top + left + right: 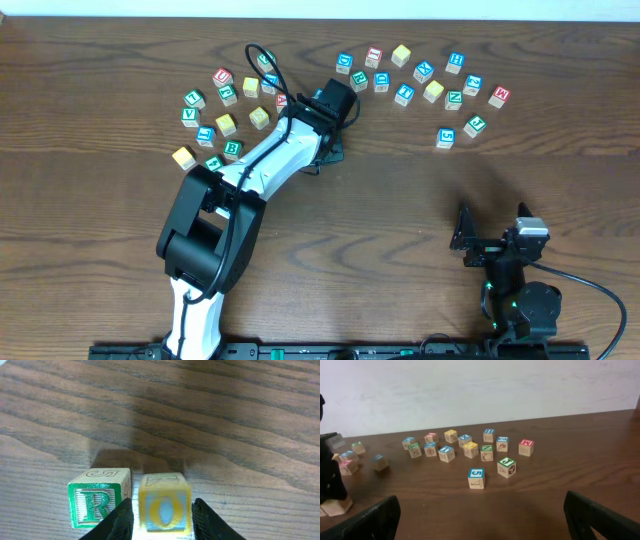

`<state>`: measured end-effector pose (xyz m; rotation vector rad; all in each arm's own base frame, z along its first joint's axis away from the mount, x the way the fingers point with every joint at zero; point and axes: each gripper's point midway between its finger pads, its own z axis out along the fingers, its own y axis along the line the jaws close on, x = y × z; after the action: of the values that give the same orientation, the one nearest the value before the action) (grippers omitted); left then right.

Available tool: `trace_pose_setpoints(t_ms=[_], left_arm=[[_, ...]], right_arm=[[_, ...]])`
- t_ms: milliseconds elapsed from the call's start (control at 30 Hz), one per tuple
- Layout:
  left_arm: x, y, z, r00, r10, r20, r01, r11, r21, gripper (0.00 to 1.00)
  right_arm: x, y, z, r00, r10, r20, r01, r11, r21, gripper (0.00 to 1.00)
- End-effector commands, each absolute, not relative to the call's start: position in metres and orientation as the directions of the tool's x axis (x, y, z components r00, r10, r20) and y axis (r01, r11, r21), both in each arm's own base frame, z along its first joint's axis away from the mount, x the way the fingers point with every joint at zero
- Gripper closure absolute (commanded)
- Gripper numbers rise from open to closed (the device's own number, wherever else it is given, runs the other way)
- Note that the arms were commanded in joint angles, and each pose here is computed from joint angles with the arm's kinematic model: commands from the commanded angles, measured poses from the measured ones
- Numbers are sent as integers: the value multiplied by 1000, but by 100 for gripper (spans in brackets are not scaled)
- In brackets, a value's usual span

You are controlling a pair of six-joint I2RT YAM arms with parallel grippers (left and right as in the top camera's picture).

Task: Spell out ROBOT
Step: 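Carry the yellow O block beside the green R block, then lower the yellow O block right of R and open the left gripper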

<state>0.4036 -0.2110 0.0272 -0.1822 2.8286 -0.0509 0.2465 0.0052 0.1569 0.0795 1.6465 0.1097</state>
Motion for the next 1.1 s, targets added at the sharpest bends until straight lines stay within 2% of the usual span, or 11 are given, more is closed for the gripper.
trace_pose_setpoints(t_ms=[0,500,700,933,1067], left_arm=[[403,-206,22,-944,-133,-301,-131,991,-29,61],[412,-212,32,-935,-129,-330,-118,992,-55,62],[430,-221,61,-904,-27,-426,4,998,-70,61],[437,-215,98,-865,12,-502,49,997,-61,61],[433,-220,112,-846,131,-517,174,984,-36,61]], right_arm=[[246,3,155,-81,106,-991,-4,994,107,1],[246,3,155,-81,106,-991,-4,994,107,1],[246,3,155,-81,106,-991,-4,994,107,1],[246,3,155,-81,106,-991,-4,994,107,1],[246,3,155,-81,106,-991,-4,994,107,1]])
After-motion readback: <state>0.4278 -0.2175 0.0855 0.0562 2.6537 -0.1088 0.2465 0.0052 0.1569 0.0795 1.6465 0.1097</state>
